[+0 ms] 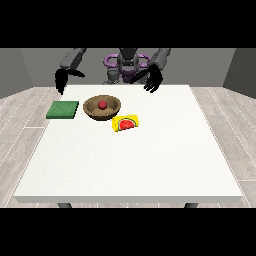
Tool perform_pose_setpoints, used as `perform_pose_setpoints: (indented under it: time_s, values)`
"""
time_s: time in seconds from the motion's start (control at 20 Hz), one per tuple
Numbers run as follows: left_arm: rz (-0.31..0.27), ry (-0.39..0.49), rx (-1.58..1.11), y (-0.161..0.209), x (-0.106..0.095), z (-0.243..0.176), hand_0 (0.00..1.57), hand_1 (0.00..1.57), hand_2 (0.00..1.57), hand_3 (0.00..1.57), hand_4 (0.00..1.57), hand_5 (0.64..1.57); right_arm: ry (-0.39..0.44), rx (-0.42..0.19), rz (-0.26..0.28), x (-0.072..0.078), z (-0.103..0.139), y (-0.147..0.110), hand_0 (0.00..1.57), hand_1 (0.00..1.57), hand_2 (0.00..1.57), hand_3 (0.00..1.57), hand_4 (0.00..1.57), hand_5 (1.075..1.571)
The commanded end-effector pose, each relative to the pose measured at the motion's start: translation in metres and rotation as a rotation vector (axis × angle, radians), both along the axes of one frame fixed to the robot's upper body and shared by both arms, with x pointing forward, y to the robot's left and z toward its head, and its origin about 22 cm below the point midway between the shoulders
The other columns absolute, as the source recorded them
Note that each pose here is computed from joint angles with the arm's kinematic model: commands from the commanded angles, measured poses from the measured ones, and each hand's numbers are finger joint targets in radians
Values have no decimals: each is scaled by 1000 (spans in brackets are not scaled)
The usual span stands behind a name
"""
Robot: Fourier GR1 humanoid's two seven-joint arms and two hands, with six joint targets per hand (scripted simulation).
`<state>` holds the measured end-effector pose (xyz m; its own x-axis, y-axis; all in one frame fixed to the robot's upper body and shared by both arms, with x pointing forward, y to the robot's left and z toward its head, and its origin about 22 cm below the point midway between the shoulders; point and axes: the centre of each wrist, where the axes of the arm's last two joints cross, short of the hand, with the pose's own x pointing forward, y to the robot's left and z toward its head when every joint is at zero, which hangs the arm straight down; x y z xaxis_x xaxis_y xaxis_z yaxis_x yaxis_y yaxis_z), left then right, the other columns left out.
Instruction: Pick the cup and pour the ball into the bowl, then pick the bowl and place it on the pad
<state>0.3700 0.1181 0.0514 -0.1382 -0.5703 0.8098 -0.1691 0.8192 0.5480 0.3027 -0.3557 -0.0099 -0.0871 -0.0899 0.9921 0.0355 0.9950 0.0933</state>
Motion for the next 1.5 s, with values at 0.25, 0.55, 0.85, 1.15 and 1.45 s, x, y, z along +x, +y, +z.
perform_pose_setpoints:
  time_s: [0.25, 0.55, 0.85, 1.15, 1.45]
  values:
    - [-258, -76, -353, 42, -23, -15, 0, 0, 0, 0, 0, 1564, 2, 35, -120, 19, -9, 48, 0, 0, 0, 0, 319, 1570]
    - [-296, -83, -360, 72, -34, -20, 0, 0, 0, 0, 0, 1564, 3, 66, -159, 28, -24, 40, 0, 0, 0, 0, 285, 1567]
    - [-314, -128, -327, 85, -37, -9, 0, 0, 0, 0, 0, 1566, -9, 52, -170, 36, -37, 43, 0, 0, 0, 0, 189, 1563]
    - [-346, -150, -313, 65, -39, 26, 0, 0, 0, 0, 0, 1566, -38, 61, -193, 42, -46, 45, 0, 0, 0, 0, 100, 1563]
    - [-345, -148, -343, 99, -39, 17, 0, 0, 0, 0, 0, 1566, 176, 169, -270, 20, -82, 66, 0, 0, 0, 0, 464, 1547]
